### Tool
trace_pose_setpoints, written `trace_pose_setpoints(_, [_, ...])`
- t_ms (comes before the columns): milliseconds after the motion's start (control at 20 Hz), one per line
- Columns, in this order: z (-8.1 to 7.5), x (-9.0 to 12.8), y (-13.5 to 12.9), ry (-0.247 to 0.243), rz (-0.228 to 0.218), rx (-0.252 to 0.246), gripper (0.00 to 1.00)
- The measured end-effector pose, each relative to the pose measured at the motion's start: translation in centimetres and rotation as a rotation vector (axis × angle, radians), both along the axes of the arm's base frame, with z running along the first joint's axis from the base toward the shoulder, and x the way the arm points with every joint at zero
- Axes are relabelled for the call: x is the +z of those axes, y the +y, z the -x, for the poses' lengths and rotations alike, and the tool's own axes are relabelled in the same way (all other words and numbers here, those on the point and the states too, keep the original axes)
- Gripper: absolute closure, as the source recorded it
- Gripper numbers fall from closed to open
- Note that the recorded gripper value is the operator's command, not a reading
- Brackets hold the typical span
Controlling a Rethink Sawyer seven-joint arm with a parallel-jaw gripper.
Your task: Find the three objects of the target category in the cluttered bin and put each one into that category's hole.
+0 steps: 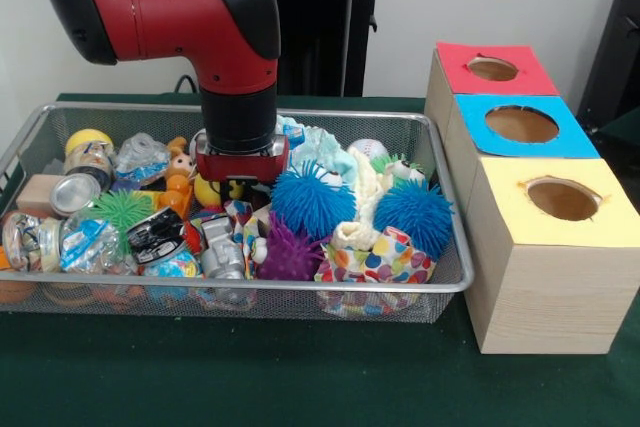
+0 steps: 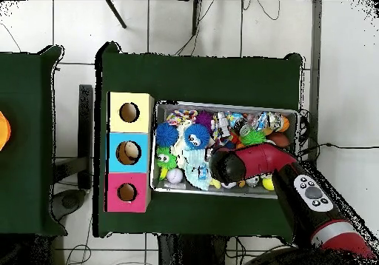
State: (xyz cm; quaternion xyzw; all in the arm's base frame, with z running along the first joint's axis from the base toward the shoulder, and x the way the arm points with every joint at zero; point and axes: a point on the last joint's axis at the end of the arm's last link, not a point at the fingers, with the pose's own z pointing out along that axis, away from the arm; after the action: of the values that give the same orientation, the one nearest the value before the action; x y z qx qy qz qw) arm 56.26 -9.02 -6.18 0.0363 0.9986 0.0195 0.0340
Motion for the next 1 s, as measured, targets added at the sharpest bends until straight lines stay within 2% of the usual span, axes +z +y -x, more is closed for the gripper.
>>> trace_pose_setpoints(1000, [0.02, 0.17, -0.12, 0.000, 0.010, 0.004, 0.00])
